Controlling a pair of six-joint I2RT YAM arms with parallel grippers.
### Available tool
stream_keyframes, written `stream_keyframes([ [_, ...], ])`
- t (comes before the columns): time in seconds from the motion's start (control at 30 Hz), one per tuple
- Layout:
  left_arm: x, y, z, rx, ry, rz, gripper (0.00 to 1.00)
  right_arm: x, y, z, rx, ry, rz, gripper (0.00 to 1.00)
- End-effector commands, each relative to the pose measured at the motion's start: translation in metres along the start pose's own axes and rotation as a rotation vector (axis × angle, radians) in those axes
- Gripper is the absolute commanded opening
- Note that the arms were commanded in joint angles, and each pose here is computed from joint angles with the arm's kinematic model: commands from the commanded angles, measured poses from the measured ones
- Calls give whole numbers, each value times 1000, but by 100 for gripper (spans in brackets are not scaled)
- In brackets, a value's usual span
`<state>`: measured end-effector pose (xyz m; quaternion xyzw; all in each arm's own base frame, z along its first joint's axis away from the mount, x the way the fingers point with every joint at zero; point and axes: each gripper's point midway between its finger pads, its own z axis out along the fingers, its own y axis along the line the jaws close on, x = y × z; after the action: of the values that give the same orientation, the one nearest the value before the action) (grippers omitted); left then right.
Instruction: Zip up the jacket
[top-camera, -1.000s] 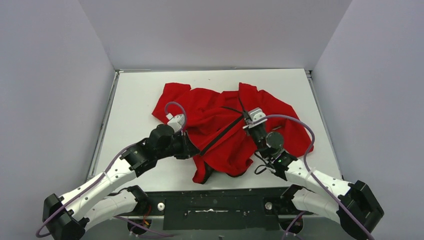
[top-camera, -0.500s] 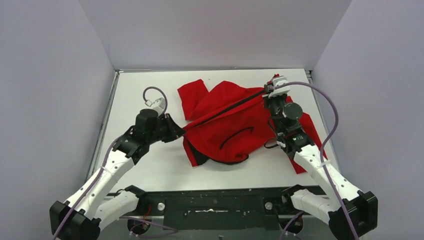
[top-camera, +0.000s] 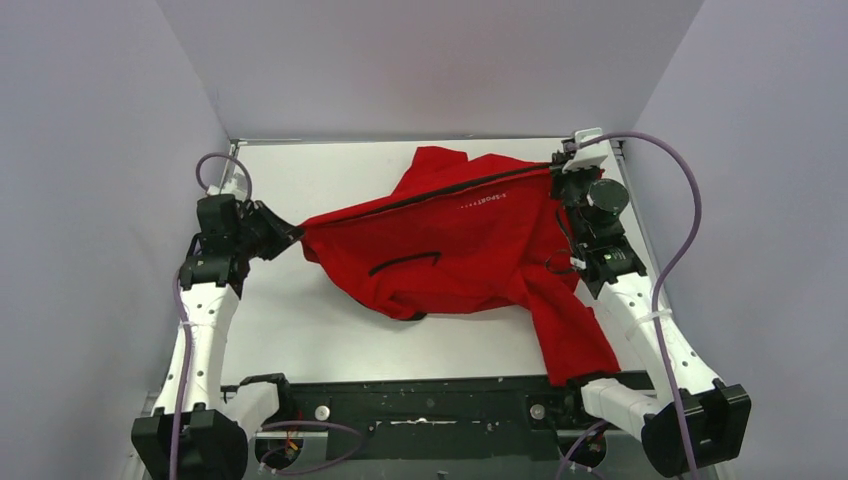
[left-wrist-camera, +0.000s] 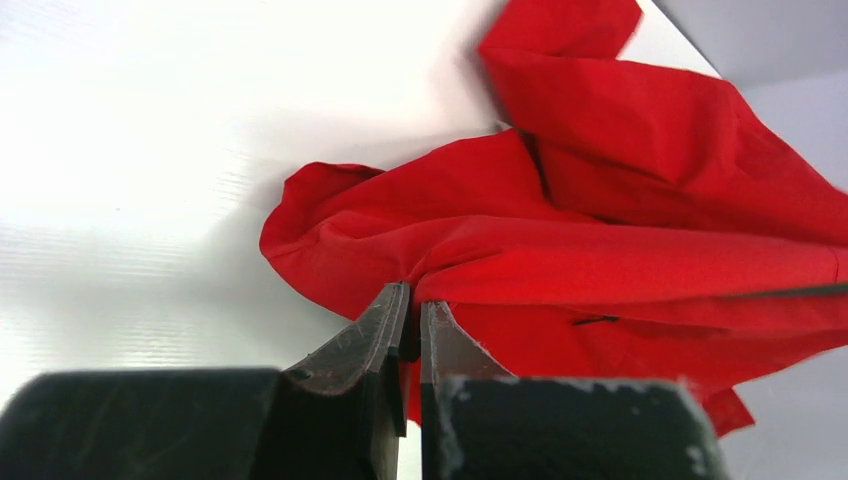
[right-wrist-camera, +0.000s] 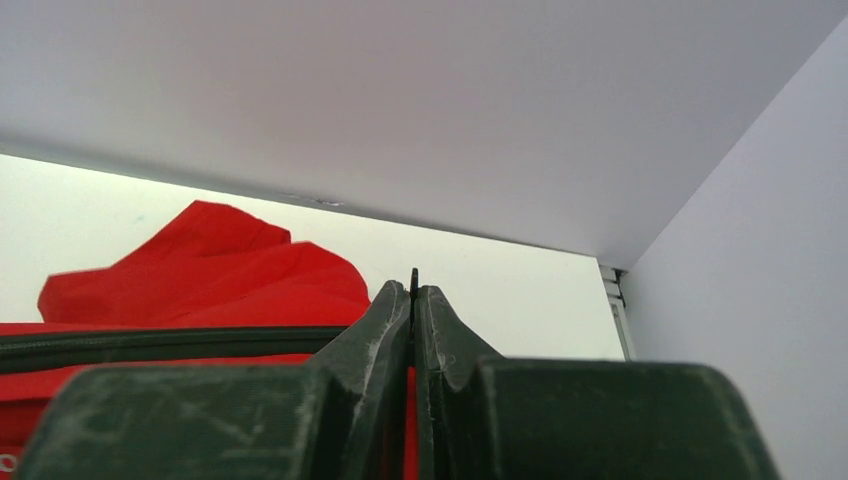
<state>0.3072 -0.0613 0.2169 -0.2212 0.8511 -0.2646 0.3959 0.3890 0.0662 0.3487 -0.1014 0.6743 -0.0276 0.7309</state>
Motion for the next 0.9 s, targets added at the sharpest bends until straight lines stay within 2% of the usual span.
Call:
stream_keyframes([
  [0.0,-29,31,-9,-99,-122,-60,0,-25,-52,-10,173,-106,46,0],
  [0.13,-32,48,-10,-119,-171,-114,0,0,-61,-15,197,-67,94,0],
  [0.47,-34,63,-16,-192,-225,-97,0,57,-93,-36,393,20,166,0],
  [0.87,-32,67,-15,-201,-225,-89,0,66,-120,-56,529,16,218,0],
])
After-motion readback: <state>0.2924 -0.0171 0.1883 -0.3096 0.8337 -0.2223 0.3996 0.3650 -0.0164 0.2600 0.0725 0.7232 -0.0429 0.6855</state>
